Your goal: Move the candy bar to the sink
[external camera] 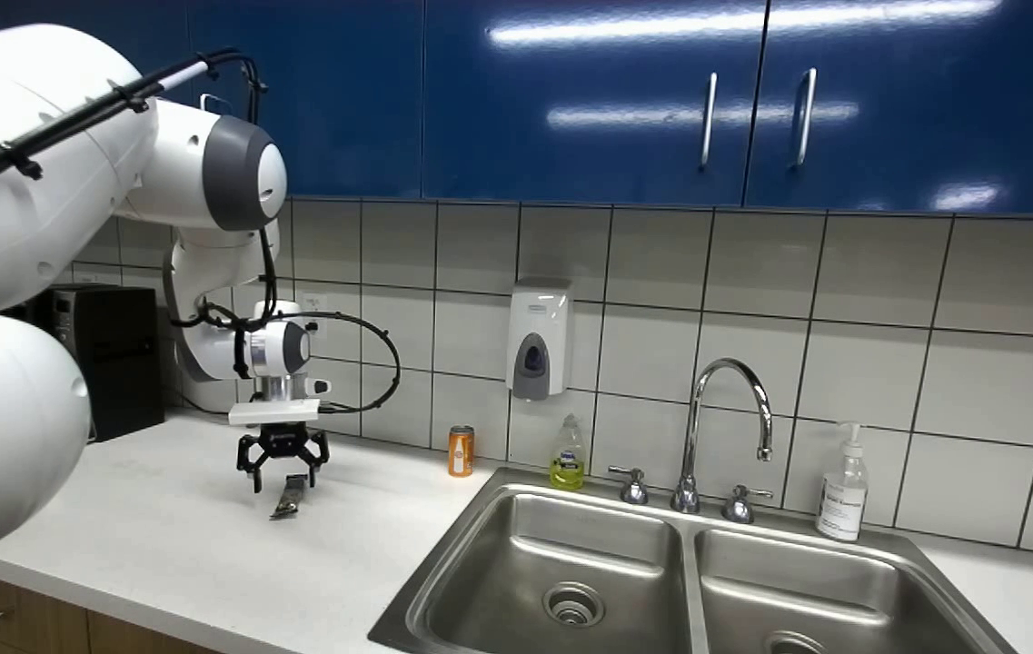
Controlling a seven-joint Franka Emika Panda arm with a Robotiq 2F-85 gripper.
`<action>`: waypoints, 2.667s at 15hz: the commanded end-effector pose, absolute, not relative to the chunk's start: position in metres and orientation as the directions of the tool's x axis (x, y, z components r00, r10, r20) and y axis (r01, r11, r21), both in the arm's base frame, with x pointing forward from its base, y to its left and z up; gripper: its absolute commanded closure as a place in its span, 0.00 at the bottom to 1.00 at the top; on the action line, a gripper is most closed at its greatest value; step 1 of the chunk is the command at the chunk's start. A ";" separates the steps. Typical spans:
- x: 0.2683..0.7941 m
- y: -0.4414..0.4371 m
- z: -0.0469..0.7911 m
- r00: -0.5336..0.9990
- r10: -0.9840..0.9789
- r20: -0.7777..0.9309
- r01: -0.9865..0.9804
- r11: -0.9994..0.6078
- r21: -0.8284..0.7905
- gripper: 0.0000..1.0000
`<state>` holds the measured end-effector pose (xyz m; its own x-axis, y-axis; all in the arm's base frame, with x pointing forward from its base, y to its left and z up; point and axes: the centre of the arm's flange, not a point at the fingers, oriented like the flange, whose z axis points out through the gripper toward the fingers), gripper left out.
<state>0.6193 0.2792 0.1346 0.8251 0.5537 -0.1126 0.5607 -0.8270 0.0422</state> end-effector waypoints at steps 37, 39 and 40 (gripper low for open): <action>0.650 0.285 0.102 0.837 0.541 -0.082 0.545 -0.837 0.039 0.00; 0.651 0.285 0.101 0.837 0.541 -0.082 0.545 -0.838 0.039 0.00; 0.651 0.285 0.100 0.838 0.540 -0.082 0.544 -0.838 0.038 0.00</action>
